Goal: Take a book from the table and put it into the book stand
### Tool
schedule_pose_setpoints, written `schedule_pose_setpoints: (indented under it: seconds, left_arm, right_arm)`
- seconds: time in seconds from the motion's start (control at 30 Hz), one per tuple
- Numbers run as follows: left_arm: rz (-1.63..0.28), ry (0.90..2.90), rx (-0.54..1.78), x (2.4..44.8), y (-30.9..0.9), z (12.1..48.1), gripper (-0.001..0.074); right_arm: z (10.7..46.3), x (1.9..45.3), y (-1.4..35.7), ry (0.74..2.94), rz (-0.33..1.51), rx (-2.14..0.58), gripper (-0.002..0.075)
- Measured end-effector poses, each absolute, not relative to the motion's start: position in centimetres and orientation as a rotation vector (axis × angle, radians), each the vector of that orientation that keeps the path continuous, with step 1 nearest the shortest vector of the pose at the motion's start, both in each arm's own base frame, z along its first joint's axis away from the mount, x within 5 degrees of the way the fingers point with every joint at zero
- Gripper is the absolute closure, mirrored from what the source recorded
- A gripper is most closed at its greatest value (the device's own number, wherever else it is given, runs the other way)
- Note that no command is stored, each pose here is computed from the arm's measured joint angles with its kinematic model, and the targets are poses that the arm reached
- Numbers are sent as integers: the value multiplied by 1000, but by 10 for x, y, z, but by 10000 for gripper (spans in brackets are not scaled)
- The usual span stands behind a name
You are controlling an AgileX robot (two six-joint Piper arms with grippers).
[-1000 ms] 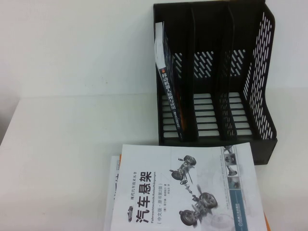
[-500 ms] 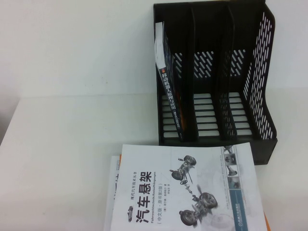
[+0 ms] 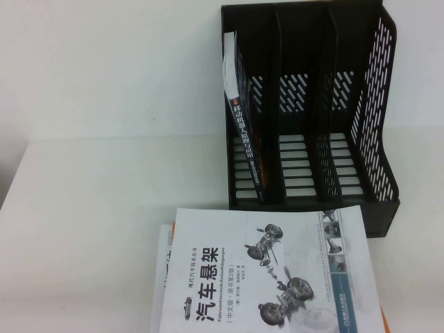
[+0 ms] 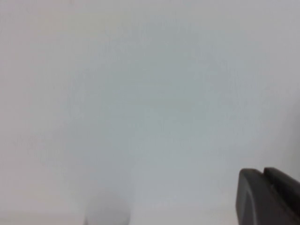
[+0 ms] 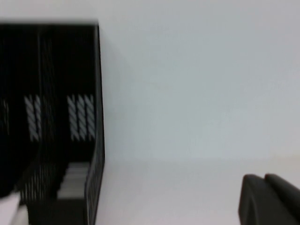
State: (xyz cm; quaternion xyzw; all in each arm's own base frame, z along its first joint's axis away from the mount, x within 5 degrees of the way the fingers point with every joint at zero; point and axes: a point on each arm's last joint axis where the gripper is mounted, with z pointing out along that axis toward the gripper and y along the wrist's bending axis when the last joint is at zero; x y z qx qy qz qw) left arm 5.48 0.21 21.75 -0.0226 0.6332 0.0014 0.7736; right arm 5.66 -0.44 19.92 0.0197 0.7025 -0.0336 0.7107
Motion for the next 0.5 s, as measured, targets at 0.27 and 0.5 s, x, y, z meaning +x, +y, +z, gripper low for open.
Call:
schedule_pose_setpoints:
  seconds: [0.27,0.5]
  left_arm:
    - [4,1074,-40,46,2,243,737]
    - [-39,948,-57,39,2,252,737]
  right_arm:
    - [216,55,-3,1372,-72,32,729]
    - [230,51,-2,1195,173,189,729]
